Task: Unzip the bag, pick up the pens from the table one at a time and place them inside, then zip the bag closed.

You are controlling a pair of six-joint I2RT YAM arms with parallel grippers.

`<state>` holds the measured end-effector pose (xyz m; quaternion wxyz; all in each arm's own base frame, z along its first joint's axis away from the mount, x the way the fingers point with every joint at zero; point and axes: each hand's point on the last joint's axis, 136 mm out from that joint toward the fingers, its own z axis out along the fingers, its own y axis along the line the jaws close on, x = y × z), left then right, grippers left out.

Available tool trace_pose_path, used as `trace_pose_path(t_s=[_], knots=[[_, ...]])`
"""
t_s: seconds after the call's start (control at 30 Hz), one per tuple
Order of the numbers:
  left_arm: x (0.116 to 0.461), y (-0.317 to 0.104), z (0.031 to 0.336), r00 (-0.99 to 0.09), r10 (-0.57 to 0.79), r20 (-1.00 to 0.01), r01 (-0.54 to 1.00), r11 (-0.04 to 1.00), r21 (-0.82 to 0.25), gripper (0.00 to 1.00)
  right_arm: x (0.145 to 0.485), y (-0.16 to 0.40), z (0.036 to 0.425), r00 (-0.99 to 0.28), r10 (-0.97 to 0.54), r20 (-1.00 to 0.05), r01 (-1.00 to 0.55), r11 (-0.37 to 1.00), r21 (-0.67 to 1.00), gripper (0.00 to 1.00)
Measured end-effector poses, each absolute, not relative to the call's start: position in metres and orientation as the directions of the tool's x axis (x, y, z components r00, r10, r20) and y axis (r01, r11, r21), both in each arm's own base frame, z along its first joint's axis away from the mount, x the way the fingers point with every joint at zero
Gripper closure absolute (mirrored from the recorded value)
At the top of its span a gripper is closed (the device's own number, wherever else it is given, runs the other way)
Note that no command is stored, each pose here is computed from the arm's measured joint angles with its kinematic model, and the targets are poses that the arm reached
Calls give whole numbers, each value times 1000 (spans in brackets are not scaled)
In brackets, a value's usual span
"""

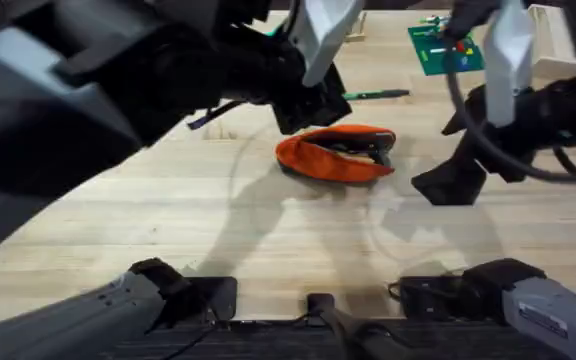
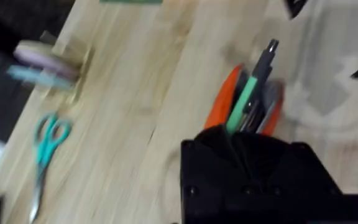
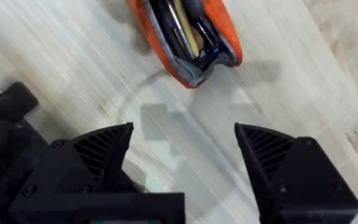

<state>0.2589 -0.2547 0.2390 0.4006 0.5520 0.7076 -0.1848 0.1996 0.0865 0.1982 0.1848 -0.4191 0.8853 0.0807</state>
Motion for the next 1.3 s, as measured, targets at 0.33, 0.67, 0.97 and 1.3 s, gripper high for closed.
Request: trace_pose_path(t_s=[0.33, 0.67, 0.97, 1.3], knots=[[268, -288, 208, -81, 599, -796, 972, 225, 70, 958, 187, 79, 222, -530, -704, -472, -757, 644, -109, 4], [262, -292, 211, -147, 566, -811, 972, 237, -11, 958, 194, 77, 225, -523, -705, -479, -747, 650, -141, 3], [261, -305, 160, -258, 603, -755, 965, 199, -170, 958, 197, 70, 224, -533, -712, -457, -731, 660, -173, 4], [264, -306, 137, -295, 629, -719, 955, 207, -210, 958, 202, 66, 218, -563, -708, -428, -718, 674, -171, 3]])
